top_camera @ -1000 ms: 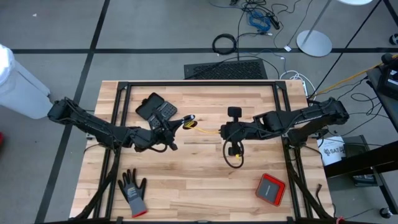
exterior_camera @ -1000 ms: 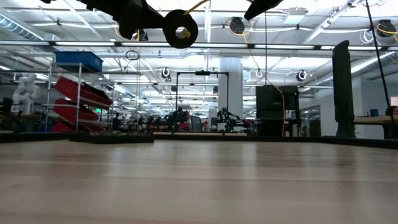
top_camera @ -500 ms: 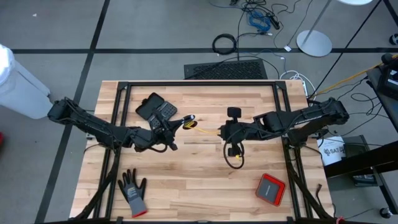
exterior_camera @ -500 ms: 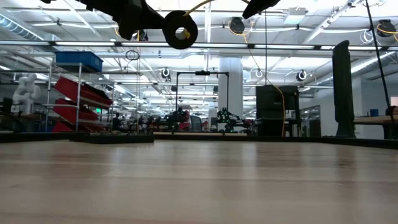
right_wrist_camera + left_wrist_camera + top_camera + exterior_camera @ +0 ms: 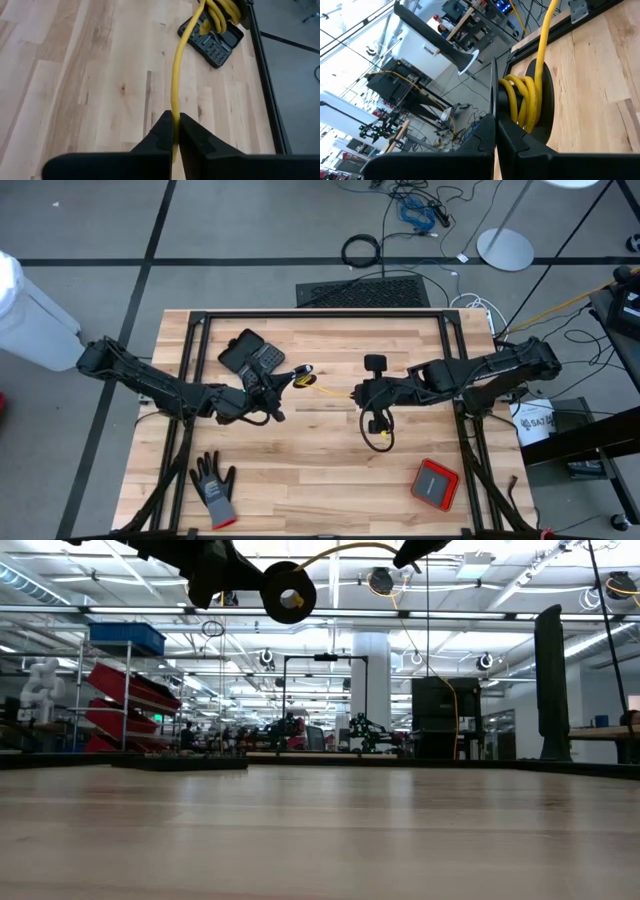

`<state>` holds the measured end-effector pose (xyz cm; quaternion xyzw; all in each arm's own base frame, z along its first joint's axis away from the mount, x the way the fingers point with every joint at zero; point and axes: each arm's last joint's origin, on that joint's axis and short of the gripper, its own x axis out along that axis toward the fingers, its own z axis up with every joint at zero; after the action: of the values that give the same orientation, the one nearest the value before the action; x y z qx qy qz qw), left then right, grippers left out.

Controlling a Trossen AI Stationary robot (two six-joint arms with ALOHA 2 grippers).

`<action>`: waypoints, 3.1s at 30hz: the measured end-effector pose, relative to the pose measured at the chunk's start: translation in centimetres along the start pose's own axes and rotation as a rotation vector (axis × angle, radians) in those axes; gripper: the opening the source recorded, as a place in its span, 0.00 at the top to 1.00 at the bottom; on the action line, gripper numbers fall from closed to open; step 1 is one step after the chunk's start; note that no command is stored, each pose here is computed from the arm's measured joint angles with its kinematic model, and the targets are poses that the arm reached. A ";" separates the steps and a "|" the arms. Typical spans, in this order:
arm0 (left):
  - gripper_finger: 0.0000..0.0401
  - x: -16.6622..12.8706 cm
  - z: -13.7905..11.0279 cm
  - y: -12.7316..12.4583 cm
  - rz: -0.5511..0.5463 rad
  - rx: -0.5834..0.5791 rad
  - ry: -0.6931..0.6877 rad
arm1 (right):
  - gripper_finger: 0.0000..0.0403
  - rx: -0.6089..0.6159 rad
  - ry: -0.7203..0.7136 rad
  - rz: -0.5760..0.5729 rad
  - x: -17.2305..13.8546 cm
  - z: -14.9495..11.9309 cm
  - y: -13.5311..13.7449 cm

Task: Coil cords
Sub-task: Uncoil the yellow wire from the spool

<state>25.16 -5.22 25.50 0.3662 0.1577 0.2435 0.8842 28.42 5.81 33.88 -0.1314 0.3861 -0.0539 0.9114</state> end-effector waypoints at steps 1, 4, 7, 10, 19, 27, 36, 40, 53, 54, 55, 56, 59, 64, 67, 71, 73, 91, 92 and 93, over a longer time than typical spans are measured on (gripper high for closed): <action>1.00 0.0 0.0 0.0 0.000 0.000 0.000 | 0.99 -0.001 0.000 0.000 0.0 0.0 0.0; 1.00 0.0 0.0 0.0 0.002 -0.002 -0.001 | 0.99 -0.008 -0.009 -0.008 0.0 0.1 0.0; 1.00 0.0 0.1 0.1 0.007 -0.010 -0.003 | 0.99 -0.014 -0.046 -0.032 0.0 0.5 -0.1; 1.00 0.0 0.1 0.1 0.009 -0.018 -0.004 | 1.00 -0.023 -0.109 -0.035 -0.1 1.1 -0.1; 1.00 0.0 0.7 0.7 0.056 -0.094 -0.045 | 1.00 -0.054 -0.234 0.025 0.7 2.6 0.8; 1.00 -0.1 0.9 0.9 0.060 -0.119 -0.072 | 1.00 -0.111 -0.281 0.001 4.1 3.7 1.8; 1.00 -0.7 2.1 1.1 0.055 -0.157 -0.151 | 1.00 -0.100 -0.200 -0.031 7.3 3.1 0.9; 1.00 -1.1 2.8 1.1 0.050 -0.129 -0.175 | 1.00 -0.105 -0.124 -0.037 8.6 2.4 0.5; 1.00 -2.5 3.4 1.0 0.060 -0.071 -0.178 | 1.00 -0.005 0.044 -0.090 6.7 0.5 -2.5; 1.00 -2.6 3.5 1.1 0.060 -0.076 -0.182 | 1.00 0.003 0.052 -0.103 6.2 0.4 -2.7; 1.00 -2.8 3.5 1.2 0.063 -0.078 -0.180 | 1.00 0.010 0.059 -0.118 5.6 0.3 -2.9; 1.00 -2.9 3.6 1.2 0.068 -0.081 -0.175 | 1.00 0.017 0.063 -0.130 5.1 0.2 -3.0; 1.00 -3.3 3.5 1.3 0.072 -0.057 -0.154 | 1.00 0.040 0.057 -0.142 3.5 0.0 -3.2; 1.00 -3.4 3.3 1.1 0.072 -0.016 -0.116 | 1.00 0.076 -0.039 -0.128 0.1 0.3 -3.2; 1.00 -3.4 3.3 1.1 0.076 -0.018 -0.113 | 1.00 0.074 -0.109 -0.105 -1.8 0.5 -2.6; 1.00 -3.3 3.2 1.1 0.091 -0.018 -0.095 | 1.00 0.042 -0.212 -0.056 -3.5 1.1 -1.3; 1.00 -3.3 3.2 1.2 0.107 -0.020 -0.078 | 1.00 0.016 -0.257 -0.033 -3.9 1.5 -0.6; 1.00 -3.1 2.8 1.6 0.195 -0.014 0.017 | 1.00 -0.109 -0.500 0.129 -4.3 3.9 2.6; 1.00 -3.1 3.0 1.7 0.193 -0.032 0.000 | 1.00 -0.111 -0.496 0.127 -3.8 4.0 2.7; 1.00 -3.1 3.1 1.9 0.189 -0.053 -0.024 | 1.00 -0.113 -0.491 0.123 -3.2 4.1 2.8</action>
<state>23.41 -7.56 29.28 0.3587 0.1052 0.3257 0.8685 29.10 9.99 38.07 -0.1675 0.1632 0.0566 0.9706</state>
